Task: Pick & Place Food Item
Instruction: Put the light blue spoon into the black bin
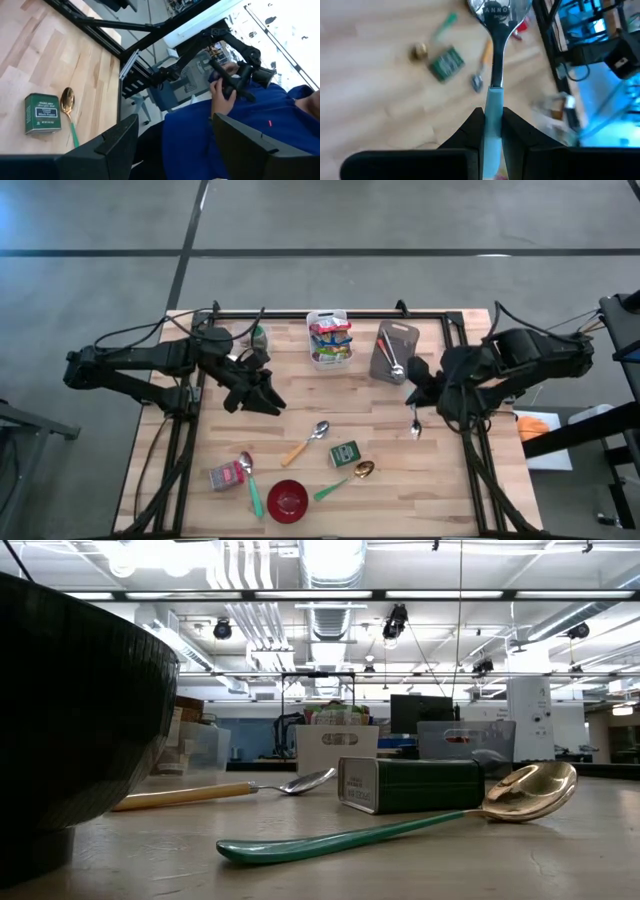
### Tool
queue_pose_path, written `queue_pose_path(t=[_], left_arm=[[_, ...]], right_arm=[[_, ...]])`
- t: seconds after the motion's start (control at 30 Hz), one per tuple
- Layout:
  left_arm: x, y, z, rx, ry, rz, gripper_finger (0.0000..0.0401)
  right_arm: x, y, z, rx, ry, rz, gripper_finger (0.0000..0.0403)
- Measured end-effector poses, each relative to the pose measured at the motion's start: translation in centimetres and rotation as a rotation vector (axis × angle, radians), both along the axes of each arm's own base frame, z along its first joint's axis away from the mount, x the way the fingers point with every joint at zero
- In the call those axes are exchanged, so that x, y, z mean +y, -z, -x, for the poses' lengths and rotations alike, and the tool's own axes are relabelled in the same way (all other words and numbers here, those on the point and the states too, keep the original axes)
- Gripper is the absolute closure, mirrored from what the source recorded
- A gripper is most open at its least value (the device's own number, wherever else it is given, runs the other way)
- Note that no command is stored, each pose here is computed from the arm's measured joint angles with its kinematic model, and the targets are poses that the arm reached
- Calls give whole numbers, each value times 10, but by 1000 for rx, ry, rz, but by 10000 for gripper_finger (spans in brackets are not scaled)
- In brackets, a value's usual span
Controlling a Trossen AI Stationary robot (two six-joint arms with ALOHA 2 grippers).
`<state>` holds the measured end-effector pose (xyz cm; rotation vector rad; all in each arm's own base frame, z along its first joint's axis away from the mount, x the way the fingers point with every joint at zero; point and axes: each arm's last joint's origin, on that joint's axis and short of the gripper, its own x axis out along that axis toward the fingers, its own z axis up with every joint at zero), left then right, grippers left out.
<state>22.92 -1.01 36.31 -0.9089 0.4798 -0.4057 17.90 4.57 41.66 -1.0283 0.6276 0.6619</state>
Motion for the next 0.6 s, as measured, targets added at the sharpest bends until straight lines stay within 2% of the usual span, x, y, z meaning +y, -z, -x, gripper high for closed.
queue_pose_path(t=[0.07,0.2,0.43,0.6], left_arm=[[0,1,0,9,0,0,143],[0,2,0,17,0,0,143],[0,2,1,19,1,-2,143],[0,2,1,23,1,-2,143]], right_arm=[[-2,2,2,10,-14,85,370],[-5,4,4,24,16,164,370],[-7,9,7,52,-160,374,370],[-12,13,3,65,-104,509,370]])
